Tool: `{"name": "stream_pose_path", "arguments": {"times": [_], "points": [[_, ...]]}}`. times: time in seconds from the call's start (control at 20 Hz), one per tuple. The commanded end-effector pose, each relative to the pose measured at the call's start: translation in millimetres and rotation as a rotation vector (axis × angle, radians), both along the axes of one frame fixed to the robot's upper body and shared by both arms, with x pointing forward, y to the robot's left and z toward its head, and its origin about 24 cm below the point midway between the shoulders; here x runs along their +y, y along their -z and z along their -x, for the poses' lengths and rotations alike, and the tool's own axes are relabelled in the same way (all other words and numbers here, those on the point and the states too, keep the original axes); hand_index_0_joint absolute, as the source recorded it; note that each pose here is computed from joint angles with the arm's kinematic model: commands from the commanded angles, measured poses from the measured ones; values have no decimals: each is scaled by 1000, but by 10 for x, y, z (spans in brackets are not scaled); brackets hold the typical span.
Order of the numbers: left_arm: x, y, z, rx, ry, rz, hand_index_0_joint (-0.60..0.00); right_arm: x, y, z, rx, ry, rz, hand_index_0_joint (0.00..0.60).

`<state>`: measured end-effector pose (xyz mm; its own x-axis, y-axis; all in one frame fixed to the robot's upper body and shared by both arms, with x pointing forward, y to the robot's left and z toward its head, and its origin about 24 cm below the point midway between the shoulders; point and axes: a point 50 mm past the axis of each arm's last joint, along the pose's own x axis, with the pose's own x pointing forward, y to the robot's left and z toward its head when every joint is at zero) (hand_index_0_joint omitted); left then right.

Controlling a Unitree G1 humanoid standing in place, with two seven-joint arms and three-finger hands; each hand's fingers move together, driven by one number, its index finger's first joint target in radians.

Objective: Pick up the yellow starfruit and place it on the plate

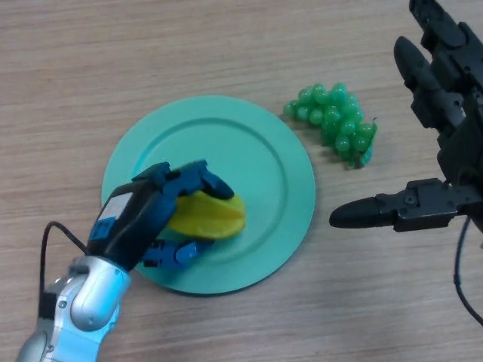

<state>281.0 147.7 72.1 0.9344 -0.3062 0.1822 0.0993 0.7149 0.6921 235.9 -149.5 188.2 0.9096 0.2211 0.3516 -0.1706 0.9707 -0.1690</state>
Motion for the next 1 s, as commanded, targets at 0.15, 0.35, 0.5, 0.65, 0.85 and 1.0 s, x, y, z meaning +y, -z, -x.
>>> {"name": "stream_pose_path", "arguments": {"times": [0.15,0.35,0.5,0.65,0.85,1.0], "points": [[138,-312,-64,-171,-81,87,-150,-78,-275,119,-197,24,-4,0],[177,-288,17,-55,-100,77,0,-78,-241,88,-190,23,1,0],[223,-473,101,-50,-101,166,0,-83,-229,62,-174,22,-11,0],[282,-796,196,-139,-85,259,0,-105,-242,65,-179,28,-2,0],[349,-1095,344,-201,-9,439,0,-137,-233,90,-187,42,3,0],[451,-1227,407,-216,-7,489,0,-166,-235,111,-179,50,1,0]]}}
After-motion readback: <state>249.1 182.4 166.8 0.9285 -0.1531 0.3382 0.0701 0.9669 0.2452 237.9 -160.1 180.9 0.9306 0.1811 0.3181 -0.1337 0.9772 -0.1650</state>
